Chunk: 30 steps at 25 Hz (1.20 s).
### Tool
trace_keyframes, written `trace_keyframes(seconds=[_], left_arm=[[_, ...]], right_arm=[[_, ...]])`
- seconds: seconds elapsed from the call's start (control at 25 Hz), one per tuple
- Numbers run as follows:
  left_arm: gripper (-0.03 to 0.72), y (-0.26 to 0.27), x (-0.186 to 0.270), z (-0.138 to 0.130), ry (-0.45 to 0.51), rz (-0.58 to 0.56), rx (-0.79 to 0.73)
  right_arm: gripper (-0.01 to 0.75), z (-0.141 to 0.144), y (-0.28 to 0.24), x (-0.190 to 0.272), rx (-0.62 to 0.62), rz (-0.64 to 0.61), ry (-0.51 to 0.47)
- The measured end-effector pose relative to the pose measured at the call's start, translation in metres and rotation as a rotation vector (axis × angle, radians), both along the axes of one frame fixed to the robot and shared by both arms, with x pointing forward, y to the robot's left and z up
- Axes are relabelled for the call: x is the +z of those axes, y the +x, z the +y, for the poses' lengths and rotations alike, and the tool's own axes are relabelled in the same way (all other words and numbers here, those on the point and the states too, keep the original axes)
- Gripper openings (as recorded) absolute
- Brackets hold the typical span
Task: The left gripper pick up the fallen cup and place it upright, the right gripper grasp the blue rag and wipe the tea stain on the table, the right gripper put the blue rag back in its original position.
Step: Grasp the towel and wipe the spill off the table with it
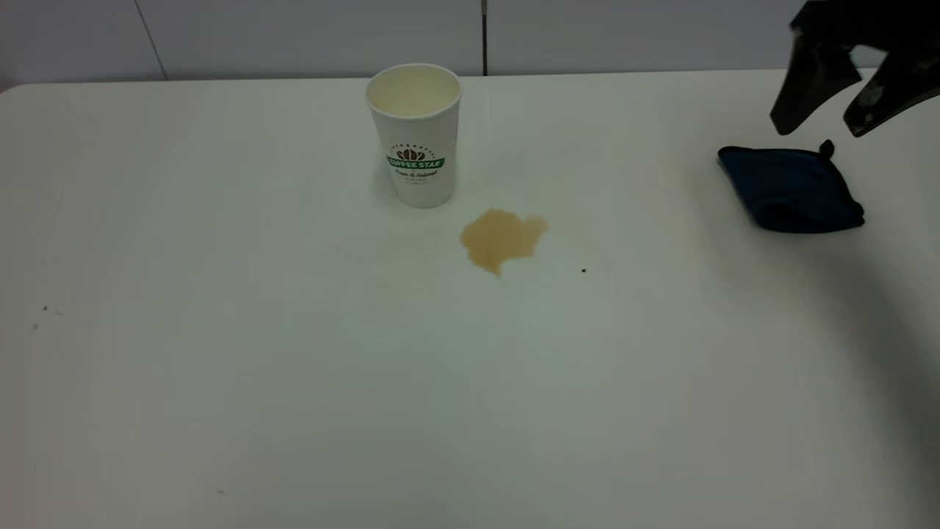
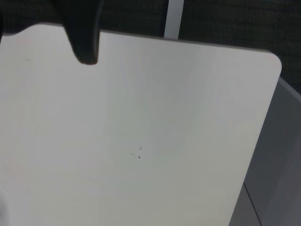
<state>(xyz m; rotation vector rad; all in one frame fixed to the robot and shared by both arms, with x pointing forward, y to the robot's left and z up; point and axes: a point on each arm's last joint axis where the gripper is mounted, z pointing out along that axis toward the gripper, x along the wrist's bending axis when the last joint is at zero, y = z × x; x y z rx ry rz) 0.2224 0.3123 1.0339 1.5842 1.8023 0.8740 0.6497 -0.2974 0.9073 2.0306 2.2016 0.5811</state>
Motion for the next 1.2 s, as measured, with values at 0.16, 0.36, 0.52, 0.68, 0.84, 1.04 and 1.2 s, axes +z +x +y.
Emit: trace_keyframes(seconds=[0.16, 0.36, 0.52, 0.68, 0.84, 1.04, 1.2], left_arm=[[0.44, 0.0, 0.0, 0.0, 0.0, 0.0, 0.0], [0.44, 0.0, 0.0, 0.0, 0.0, 0.0, 0.0], [0.44, 0.0, 0.0, 0.0, 0.0, 0.0, 0.0], [0.44, 0.0, 0.0, 0.0, 0.0, 0.0, 0.0], [0.44, 0.0, 0.0, 0.0, 0.002, 0.0, -0.001], [0.44, 0.0, 0.0, 0.0, 0.002, 0.0, -0.001], [0.44, 0.0, 0.0, 0.0, 0.002, 0.0, -0.001]], right_arm=[[0.705, 0.001, 0.026, -0.027, -0.014, 0.031, 0.006], [0.698, 0.0, 0.051, -0.057, -0.027, 0.088, -0.011], [0.694, -0.007, 0.068, -0.075, -0.04, 0.11, -0.078], [0.691, -0.013, 0.081, -0.091, -0.059, 0.14, -0.138], [0.685, -0.017, 0.09, -0.106, -0.06, 0.157, -0.174], [0.675, -0.021, 0.098, -0.118, -0.057, 0.148, -0.223], [0.645, -0.024, 0.1, -0.125, -0.045, 0.148, -0.255]])
